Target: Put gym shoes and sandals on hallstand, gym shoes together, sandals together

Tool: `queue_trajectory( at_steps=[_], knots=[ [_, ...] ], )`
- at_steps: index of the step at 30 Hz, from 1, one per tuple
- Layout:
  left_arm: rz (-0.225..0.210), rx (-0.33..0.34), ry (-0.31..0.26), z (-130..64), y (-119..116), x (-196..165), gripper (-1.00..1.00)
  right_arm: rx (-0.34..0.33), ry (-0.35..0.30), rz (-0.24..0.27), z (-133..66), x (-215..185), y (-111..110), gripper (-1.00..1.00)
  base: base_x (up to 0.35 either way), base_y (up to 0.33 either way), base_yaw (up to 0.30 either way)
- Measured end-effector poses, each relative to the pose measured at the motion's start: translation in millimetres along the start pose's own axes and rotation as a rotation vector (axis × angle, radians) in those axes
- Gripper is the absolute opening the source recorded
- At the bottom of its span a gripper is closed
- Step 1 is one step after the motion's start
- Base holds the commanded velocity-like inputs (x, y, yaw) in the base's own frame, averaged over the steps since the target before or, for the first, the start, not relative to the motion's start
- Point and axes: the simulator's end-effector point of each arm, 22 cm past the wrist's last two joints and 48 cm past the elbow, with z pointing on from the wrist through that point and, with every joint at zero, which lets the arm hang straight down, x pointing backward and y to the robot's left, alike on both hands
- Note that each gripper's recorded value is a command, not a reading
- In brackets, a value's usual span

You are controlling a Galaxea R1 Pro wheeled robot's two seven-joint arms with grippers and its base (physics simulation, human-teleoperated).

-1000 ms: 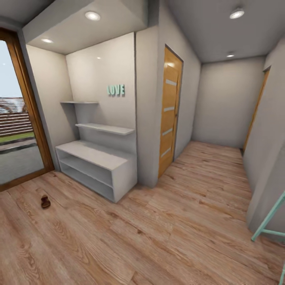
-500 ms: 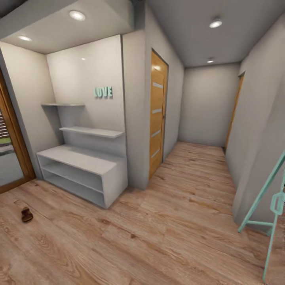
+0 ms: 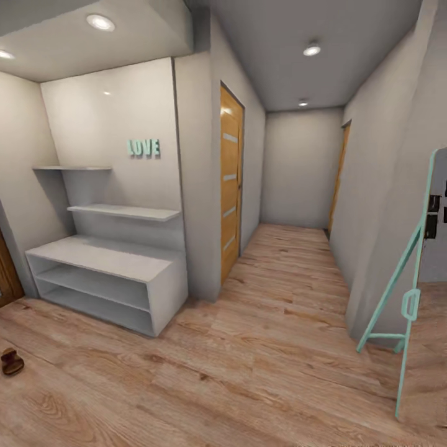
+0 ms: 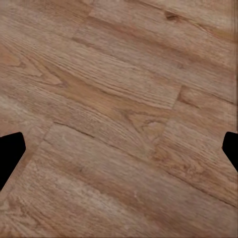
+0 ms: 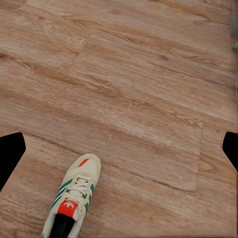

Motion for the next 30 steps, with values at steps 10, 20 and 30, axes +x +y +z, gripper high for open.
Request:
queue_trajectory(
  at_steps=[10,20,30],
  knots=[
    [-0.001,0.001,-0.009,0.0,-0.4,-3.8,1.0,0.001,-0.01,0.0,0.1,-4.0,-0.5,1.0,0.0,0.011,-0.236],
    [-0.001,0.001,-0.017,0.0,-0.4,-6.9,1.0,0.001,-0.017,0.001,0.2,-7.0,-0.5,1.0,0.0,0.03,-0.236],
    [-0.001,0.001,-0.021,0.0,0.3,-8.6,1.0,0.002,-0.021,0.002,0.3,-8.8,-0.8,1.0,0.0,0.215,-0.171]
  ],
)
